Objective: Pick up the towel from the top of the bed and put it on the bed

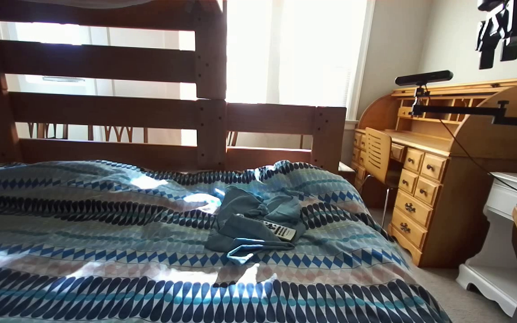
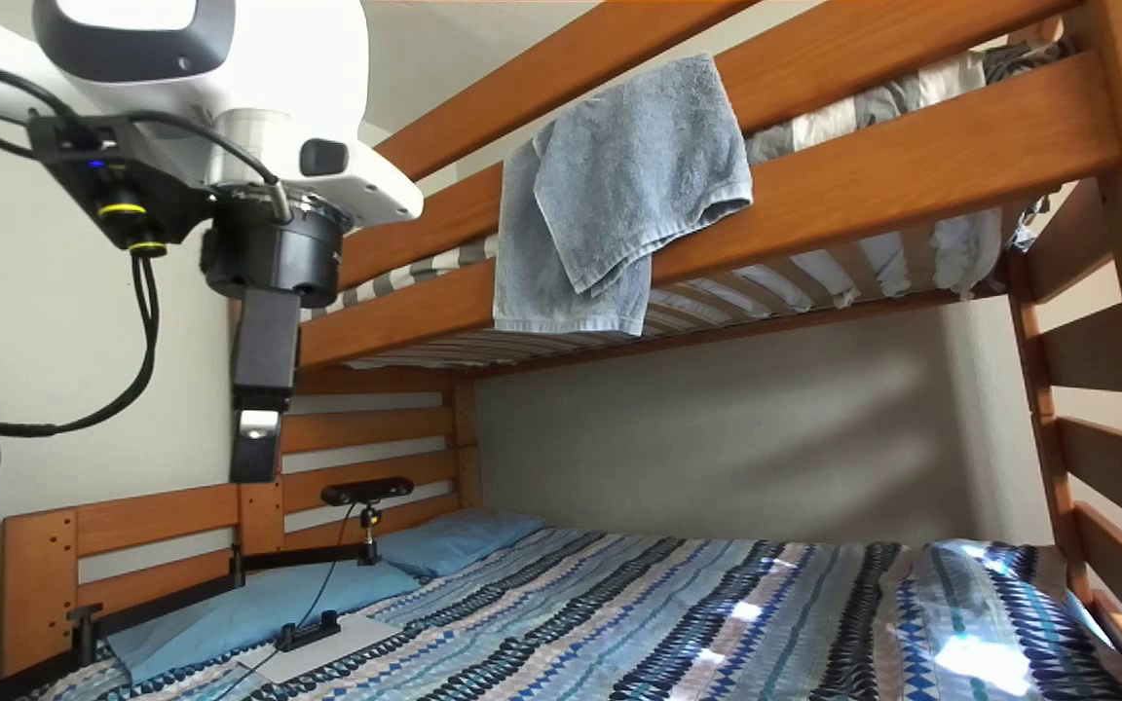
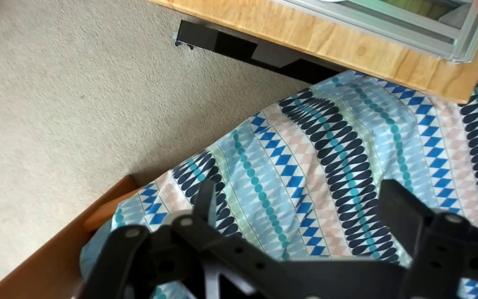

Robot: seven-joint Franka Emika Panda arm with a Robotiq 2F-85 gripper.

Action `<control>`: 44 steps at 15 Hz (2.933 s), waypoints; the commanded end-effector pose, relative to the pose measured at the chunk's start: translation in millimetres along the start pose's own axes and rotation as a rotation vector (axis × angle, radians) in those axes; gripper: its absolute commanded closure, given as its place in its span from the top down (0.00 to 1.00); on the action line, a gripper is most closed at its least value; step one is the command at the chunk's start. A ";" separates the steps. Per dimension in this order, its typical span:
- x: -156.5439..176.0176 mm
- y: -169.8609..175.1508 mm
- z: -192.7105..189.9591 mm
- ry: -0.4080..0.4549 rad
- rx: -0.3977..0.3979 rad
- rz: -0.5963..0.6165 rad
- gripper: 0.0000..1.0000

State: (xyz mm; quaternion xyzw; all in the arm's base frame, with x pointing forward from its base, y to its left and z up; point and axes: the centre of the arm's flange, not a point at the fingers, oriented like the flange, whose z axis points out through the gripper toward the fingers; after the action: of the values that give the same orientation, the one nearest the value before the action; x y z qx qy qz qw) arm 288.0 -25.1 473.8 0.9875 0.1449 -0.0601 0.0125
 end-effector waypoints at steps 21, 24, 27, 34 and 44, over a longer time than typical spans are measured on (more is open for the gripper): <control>178.8 -297.2 -254.5 0.645 -0.179 -0.458 1.00; 182.8 -315.7 -288.3 0.703 -0.148 -0.469 1.00; 170.8 -304.9 -273.3 0.709 -0.136 -0.482 1.00; 184.6 -310.9 -280.6 0.734 -0.137 -0.480 1.00; 246.1 -386.5 -346.3 1.065 -0.177 -0.565 1.00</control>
State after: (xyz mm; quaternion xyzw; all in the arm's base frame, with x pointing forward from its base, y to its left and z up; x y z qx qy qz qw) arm 425.7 398.8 755.0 0.8182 0.4063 0.4066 0.0119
